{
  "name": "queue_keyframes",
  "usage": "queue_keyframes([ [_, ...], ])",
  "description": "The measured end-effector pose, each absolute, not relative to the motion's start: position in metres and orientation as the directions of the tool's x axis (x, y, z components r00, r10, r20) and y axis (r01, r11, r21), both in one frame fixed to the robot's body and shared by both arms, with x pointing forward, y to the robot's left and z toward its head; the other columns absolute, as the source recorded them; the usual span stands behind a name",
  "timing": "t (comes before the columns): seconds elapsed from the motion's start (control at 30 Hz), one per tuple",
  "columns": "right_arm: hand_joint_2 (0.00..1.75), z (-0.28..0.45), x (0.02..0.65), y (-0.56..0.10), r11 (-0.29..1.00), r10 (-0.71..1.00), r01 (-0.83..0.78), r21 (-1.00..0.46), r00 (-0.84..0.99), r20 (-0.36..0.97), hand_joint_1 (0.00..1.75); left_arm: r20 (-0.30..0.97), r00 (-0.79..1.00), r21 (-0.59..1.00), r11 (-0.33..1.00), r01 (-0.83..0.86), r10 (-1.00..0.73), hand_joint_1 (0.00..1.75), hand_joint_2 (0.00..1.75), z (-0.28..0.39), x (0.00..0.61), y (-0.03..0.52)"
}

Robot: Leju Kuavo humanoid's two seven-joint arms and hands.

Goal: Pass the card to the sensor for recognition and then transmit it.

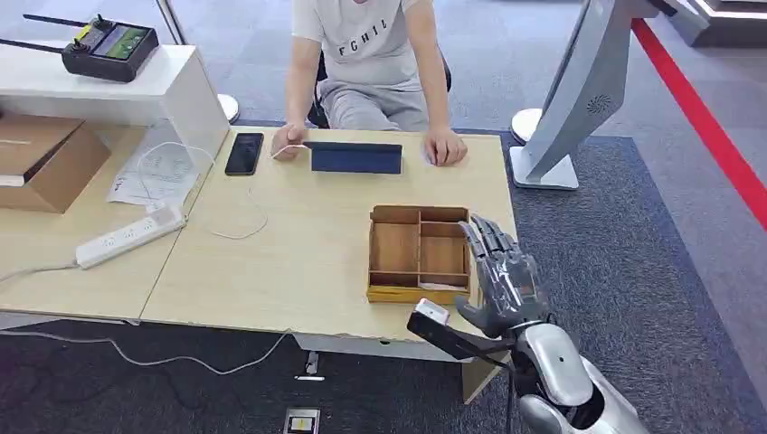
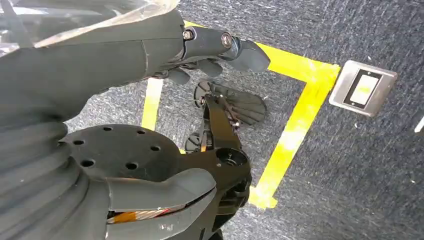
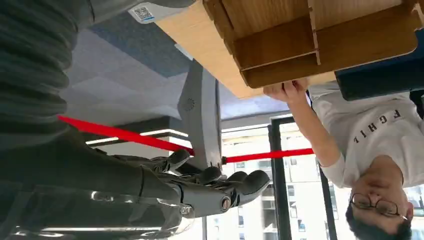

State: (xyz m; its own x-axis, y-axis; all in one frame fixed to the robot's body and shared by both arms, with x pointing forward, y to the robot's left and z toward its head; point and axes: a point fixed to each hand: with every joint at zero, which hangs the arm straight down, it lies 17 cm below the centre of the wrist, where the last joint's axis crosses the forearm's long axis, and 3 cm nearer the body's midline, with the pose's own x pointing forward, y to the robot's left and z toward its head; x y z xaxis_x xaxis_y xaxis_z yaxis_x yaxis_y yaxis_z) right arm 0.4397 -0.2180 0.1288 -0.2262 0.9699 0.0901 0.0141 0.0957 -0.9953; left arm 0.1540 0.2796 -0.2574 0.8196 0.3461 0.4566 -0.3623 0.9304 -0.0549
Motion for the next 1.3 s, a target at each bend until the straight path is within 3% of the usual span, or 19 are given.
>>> queue_keyframes([
  [1.3, 1.75, 0.105, 0.443, -0.181, 0.117, 0.948, -0.077, -0.990, -0.287, 0.134, 0.00, 0.431, 0.835, -0.072, 0.935, -0.347, 0.343, 0.00, 1.75, -0.257, 0.162, 0.274],
])
